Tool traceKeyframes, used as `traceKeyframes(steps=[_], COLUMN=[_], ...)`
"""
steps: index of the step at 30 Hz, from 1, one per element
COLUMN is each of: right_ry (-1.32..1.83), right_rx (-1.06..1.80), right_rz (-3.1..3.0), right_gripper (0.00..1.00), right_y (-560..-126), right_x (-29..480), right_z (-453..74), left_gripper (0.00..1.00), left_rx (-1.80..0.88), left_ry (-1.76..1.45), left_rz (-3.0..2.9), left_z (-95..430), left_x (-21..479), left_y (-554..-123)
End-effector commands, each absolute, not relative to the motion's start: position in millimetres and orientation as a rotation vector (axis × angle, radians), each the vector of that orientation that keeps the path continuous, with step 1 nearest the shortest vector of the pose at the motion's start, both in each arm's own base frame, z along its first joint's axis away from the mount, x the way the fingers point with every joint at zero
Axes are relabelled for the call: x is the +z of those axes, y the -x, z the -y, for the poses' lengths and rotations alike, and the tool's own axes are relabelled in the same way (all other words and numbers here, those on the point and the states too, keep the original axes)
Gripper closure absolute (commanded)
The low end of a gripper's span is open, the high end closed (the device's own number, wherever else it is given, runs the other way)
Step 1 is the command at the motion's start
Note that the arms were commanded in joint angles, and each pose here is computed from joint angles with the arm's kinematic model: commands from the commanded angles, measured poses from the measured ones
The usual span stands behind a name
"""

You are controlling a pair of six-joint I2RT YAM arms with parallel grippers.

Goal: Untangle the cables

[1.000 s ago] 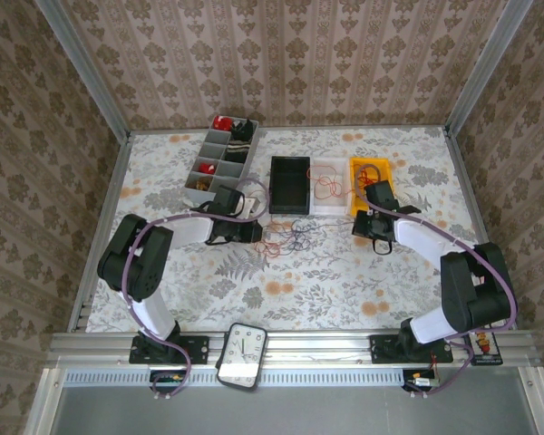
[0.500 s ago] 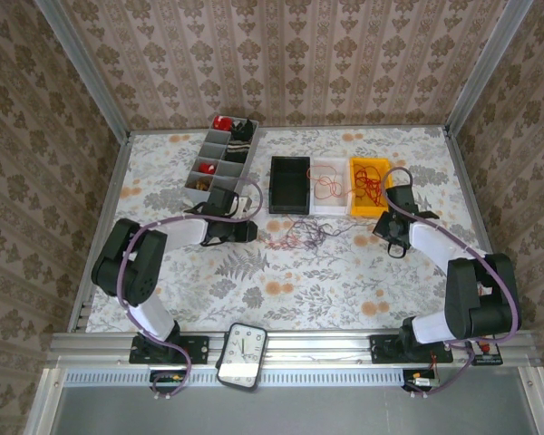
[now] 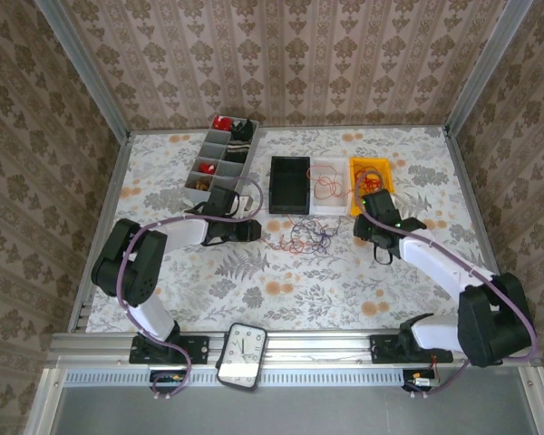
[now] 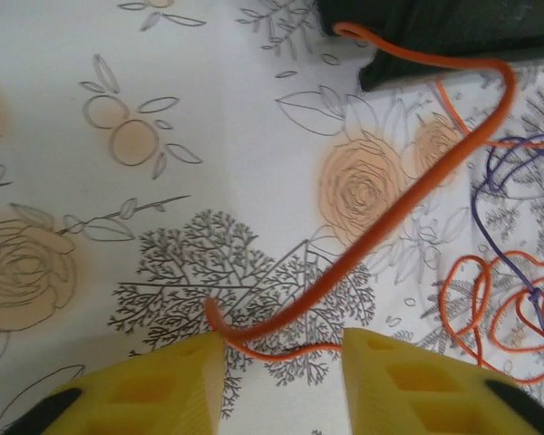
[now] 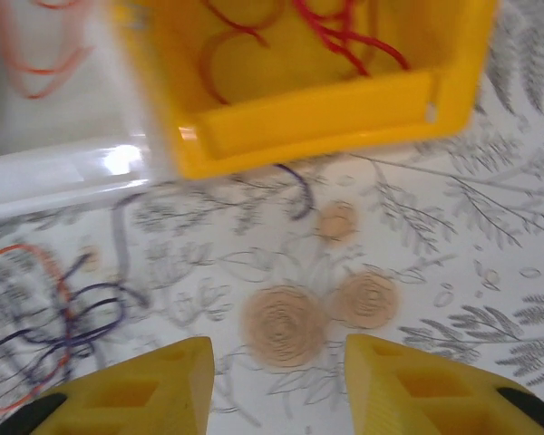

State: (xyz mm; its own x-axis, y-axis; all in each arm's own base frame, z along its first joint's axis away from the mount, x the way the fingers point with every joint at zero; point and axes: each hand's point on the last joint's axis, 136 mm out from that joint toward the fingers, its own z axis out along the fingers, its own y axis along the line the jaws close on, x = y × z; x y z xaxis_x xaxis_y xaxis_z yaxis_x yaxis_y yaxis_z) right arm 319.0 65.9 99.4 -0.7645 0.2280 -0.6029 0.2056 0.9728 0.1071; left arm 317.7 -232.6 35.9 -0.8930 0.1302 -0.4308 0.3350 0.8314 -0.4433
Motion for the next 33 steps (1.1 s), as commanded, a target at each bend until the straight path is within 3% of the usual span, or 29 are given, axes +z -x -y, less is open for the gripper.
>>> traceKeyframes(steps=[1, 4, 9, 14, 18, 26, 33], right_ry=[-0.176, -0.078, 0.18, 0.37, 0.384, 0.44, 0.389], right_rx=[-0.003, 0.066, 0.259, 0.442, 0.418, 0.327, 0.201], right_rz=[-2.333, -2.316, -2.343, -2.508, -2.698, -2.944, -3.039], right_gripper=[0.55, 0.55, 0.55, 0.53, 0.53, 0.58, 0.7], right_y=[-334.3, -337.7, -336.2, -331.1, -331.8, -306.4, -296.1], right_x=[137.6, 146.3, 146.0, 109.4, 65.0, 23.2, 1.1], right_z=[-73.6, -93.0, -144.4, -193.0, -199.6, -187.9, -169.8], left_gripper=[0.57, 0.52, 0.58, 0.91, 1.0, 1.0, 1.0], left_rx=[-0.67, -0.665, -0.621, -0.629, -0.592, -0.298, -0.28], left_ry=[-0.332, -0.332, -0.342, -0.37, -0.362, -0.209, -0.169], left_rz=[-2.575, -2.563, -2.6, -2.599, -2.558, -2.297, -2.029], left_z=[226.9, 229.7, 232.6, 239.1, 234.9, 179.8, 156.5], left_x=[46.1, 47.7, 36.6, 38.2, 63.5, 193.9, 321.6], left_y=[-325.9, -334.2, -346.4, -351.0, -352.0, -362.6, -367.6])
